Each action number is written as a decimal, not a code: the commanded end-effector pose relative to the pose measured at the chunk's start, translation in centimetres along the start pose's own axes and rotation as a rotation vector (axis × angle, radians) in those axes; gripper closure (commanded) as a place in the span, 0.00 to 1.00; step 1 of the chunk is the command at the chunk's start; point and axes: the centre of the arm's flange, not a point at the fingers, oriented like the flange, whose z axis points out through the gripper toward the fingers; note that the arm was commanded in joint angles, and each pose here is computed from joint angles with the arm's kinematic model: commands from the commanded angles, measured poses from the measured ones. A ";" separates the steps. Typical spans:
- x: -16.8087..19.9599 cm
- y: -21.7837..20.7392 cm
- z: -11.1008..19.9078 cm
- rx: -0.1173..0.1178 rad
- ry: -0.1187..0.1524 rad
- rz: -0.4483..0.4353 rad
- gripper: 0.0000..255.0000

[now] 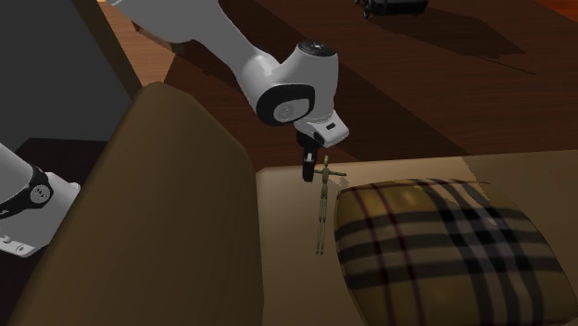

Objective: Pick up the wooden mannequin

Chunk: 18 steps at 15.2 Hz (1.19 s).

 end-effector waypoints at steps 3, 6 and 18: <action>0.0 -0.1 1.9 0.000 0.000 0.000 0.00; 0.1 -0.1 1.9 0.000 0.000 0.000 1.00; 0.1 -0.1 -0.2 0.000 0.000 0.000 1.00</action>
